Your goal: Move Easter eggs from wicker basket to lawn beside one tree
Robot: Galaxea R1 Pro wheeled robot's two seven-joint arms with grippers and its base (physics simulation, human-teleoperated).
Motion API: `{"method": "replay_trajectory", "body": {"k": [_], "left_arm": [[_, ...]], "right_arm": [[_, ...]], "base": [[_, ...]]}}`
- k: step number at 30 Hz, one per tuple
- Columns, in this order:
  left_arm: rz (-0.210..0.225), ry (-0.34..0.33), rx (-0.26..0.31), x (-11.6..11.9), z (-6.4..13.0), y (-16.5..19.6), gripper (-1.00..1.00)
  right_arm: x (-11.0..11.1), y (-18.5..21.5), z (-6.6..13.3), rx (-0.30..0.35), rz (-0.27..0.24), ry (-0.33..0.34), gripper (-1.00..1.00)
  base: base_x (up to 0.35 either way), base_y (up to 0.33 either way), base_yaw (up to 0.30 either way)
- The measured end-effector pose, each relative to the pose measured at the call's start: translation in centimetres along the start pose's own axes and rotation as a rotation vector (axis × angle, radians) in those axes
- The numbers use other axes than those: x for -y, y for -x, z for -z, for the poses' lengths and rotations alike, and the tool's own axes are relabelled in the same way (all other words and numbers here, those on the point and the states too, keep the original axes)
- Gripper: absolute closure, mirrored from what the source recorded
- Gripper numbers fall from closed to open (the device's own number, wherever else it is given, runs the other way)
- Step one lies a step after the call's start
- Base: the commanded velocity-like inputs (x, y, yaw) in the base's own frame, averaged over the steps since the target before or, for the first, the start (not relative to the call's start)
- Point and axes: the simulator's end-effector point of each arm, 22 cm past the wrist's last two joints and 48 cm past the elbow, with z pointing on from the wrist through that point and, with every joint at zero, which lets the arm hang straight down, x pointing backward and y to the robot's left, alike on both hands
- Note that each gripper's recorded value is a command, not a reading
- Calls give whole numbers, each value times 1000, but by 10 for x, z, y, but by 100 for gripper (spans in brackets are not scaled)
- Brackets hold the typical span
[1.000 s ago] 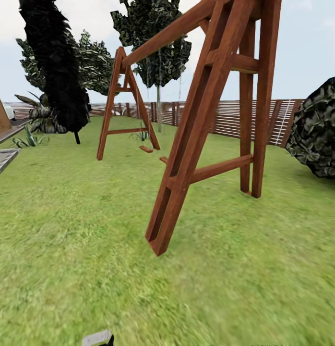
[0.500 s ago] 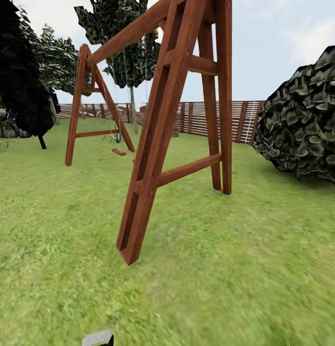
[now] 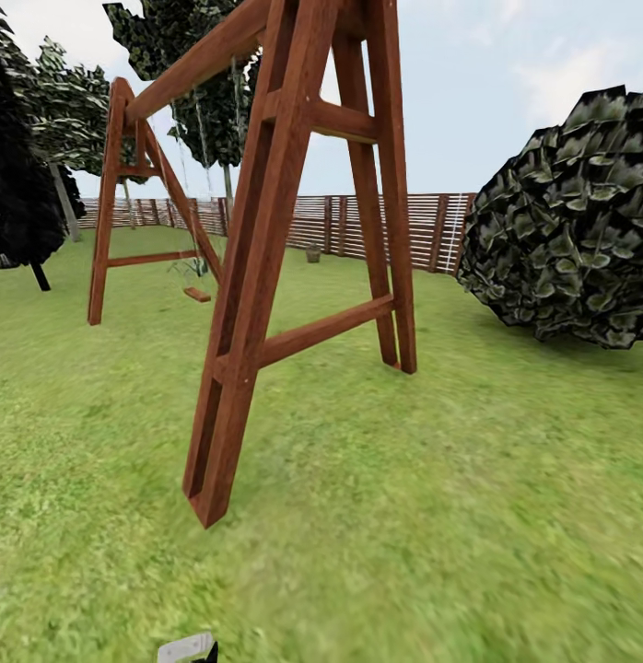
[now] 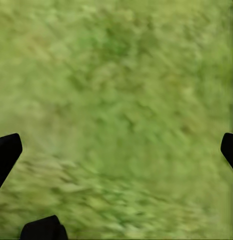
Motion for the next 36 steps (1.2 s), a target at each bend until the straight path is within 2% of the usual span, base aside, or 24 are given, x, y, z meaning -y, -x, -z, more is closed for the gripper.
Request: {"method": "replay_trajectory", "body": {"k": [18,36], "left_arm": [[0,1,0,-1,0,0,-100],[1,-1,11,0,1,5,-100]], "right_arm": [[0,0,0,0,0,0,-100],[-1,4,0,10,-3,2,-100]], "base": [[220,-248,-6],[220,-247,-250]]}}
